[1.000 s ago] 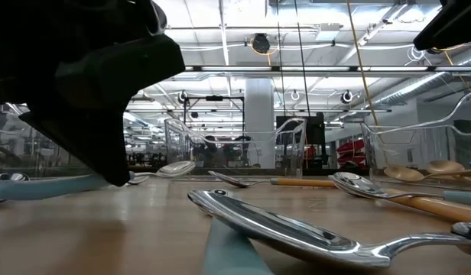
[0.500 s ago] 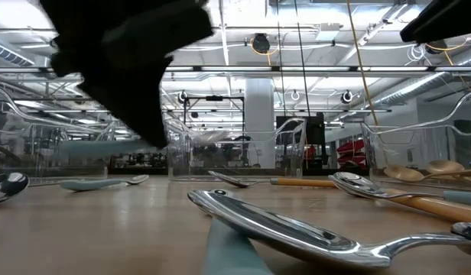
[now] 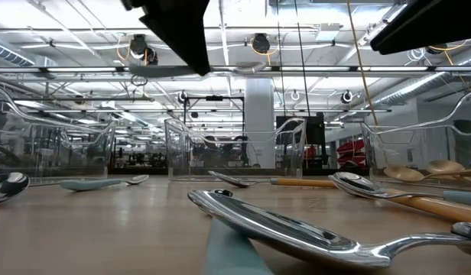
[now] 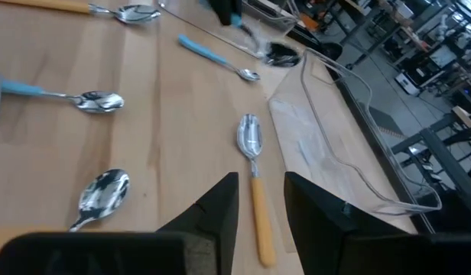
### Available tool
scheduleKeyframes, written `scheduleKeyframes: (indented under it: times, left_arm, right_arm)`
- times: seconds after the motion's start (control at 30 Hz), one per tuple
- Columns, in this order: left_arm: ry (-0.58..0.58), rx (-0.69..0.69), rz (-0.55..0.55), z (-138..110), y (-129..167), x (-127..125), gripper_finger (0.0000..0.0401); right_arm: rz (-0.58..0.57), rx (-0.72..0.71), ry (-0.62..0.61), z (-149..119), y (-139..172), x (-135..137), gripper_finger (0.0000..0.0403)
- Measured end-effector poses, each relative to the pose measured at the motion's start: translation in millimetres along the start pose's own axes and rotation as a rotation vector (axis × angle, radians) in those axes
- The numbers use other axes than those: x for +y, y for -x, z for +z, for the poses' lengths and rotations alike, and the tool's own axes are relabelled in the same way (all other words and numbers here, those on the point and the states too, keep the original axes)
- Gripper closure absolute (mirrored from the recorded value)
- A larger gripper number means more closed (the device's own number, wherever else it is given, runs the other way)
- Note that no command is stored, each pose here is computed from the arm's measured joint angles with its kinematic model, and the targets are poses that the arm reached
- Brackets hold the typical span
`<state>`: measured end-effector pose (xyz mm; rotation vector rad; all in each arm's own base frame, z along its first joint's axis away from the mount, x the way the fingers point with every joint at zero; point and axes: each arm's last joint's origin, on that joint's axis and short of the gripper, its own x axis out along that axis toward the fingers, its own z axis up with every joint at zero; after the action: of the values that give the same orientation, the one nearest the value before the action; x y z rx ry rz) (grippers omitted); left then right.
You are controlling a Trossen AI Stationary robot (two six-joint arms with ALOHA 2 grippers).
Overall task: Sort silverware by color (type)
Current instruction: Put the blue spoon into the top transparent bin
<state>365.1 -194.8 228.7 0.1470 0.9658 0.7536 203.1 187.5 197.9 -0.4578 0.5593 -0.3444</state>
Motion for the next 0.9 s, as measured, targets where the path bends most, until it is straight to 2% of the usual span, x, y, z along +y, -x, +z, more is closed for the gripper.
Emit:
scheduleKeyframes:
  times: [0.27, 0.57, 0.73, 0.9]
  left_arm:
    - [-0.116, 0.062, 0.149, 10, -15, 26, 0.0385]
    - [-0.229, 0.151, 0.207, 36, -54, 54, 0.0385]
    - [-0.302, 0.187, 0.202, 50, -76, 68, 0.0385]
    - [-0.373, 0.224, 0.139, 65, -100, 81, 0.0385]
  right_arm:
    - [-0.015, 0.011, -0.022, 1, -5, -3, 0.0303]
    - [0.009, 0.025, -0.028, 1, -6, -3, 0.0303]
    - [0.01, 0.027, -0.029, 1, -6, -3, 0.0303]
    - [0.054, 0.048, -0.04, 0, -5, -1, 0.0303]
